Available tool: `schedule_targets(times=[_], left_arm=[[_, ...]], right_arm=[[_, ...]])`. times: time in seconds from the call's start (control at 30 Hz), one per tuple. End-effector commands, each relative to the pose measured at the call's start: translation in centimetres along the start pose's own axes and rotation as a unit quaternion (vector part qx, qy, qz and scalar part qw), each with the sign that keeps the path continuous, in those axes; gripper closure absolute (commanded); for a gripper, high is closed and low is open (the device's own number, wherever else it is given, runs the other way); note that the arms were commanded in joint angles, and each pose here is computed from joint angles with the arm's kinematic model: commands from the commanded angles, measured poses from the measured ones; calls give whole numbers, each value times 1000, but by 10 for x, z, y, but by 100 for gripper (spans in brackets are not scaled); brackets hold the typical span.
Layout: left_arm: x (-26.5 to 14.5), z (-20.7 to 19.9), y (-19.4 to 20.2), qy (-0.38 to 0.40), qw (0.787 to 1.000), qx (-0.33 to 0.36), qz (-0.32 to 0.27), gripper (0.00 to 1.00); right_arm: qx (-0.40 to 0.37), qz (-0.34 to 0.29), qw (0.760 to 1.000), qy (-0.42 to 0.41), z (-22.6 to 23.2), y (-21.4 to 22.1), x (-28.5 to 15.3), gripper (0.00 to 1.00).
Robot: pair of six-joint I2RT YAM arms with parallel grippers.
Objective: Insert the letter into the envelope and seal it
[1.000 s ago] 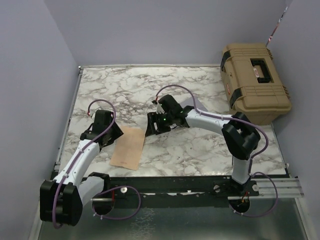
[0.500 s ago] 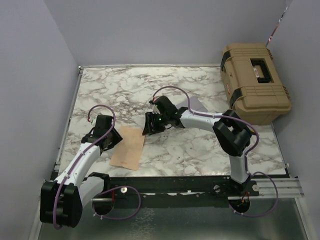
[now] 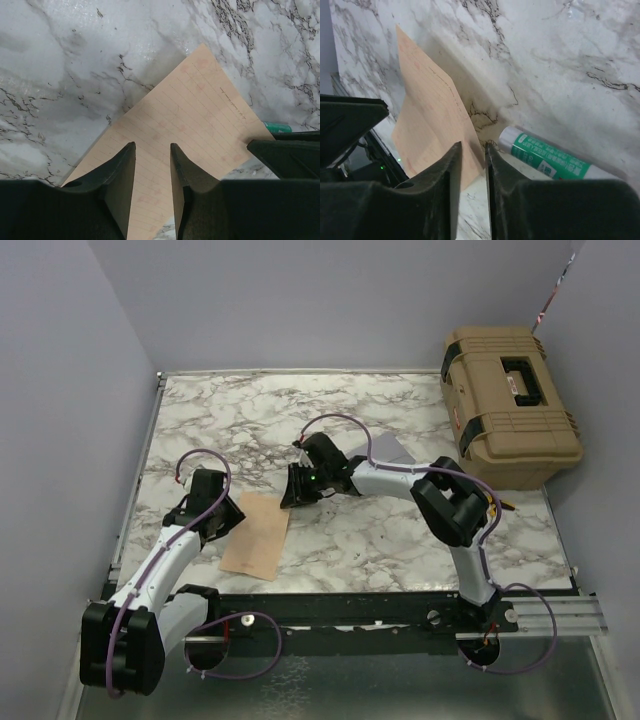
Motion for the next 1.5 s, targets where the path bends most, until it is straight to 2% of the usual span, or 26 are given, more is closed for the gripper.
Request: schedule_targets(times=[0.0, 0.03, 0.13, 0.17, 0.3, 0.37, 0.43, 0.53, 0.73, 0.9, 1.13, 1.23, 1.27, 1.33, 1.47], left_arm=[[-5, -3, -5, 14, 1000, 0, -15, 66], [-6, -4, -7, 16, 1000, 0, -20, 65], [-16, -10, -19, 26, 999, 8, -43, 60], [-21, -13, -25, 32, 998, 12, -53, 54], [-48, -33, -55, 78, 991, 54, -100, 16], [-63, -44, -70, 106, 983, 89, -123, 5], [-79, -58, -84, 147, 971, 126, -142, 1], [-104, -81, -100, 224, 942, 186, -168, 1], [-144, -122, -116, 384, 859, 274, -197, 1], [-152, -143, -139, 418, 830, 284, -237, 1], [-148, -162, -152, 471, 801, 302, -210, 3], [-159, -167, -154, 503, 773, 318, -219, 4], [-163, -167, -152, 516, 759, 330, -220, 6], [-168, -166, -150, 534, 741, 344, -219, 15], [-172, -168, -142, 591, 708, 339, -187, 40]], right_arm=[[-7, -7, 999, -37, 13, -6, 10, 87], [-9, -13, 999, -39, 15, -8, 8, 97], [-37, -54, 995, -69, 35, -21, -6, 100], [-49, -69, 994, -74, 44, -26, -15, 100], [-117, -122, 981, -94, 75, -48, -61, 100], [-145, -138, 974, -103, 83, -57, -90, 100], [-169, -150, 967, -119, 87, -68, -119, 100], [-199, -169, 956, -136, 95, -84, -165, 100], [-289, -217, 917, -167, 124, -99, -258, 100], [-342, -236, 894, -169, 149, -89, -308, 100], [-360, -259, 873, -202, 172, -74, -345, 100], [-355, -273, 874, -190, 173, -75, -351, 100], [-353, -274, 875, -186, 171, -74, -351, 100], [-348, -278, 877, -181, 169, -75, -351, 100], [-344, -284, 876, -181, 169, -76, -351, 100]])
Point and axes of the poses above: each gripper's point midway between its finger pads, its own x axis out along the fingers, its own z axis along the line the jaws close on, y = z × x, the point moved 7 cm from there along -x, back along the fingers, and after that the axes turned 11 degrees about x, right-handed, at the moved point
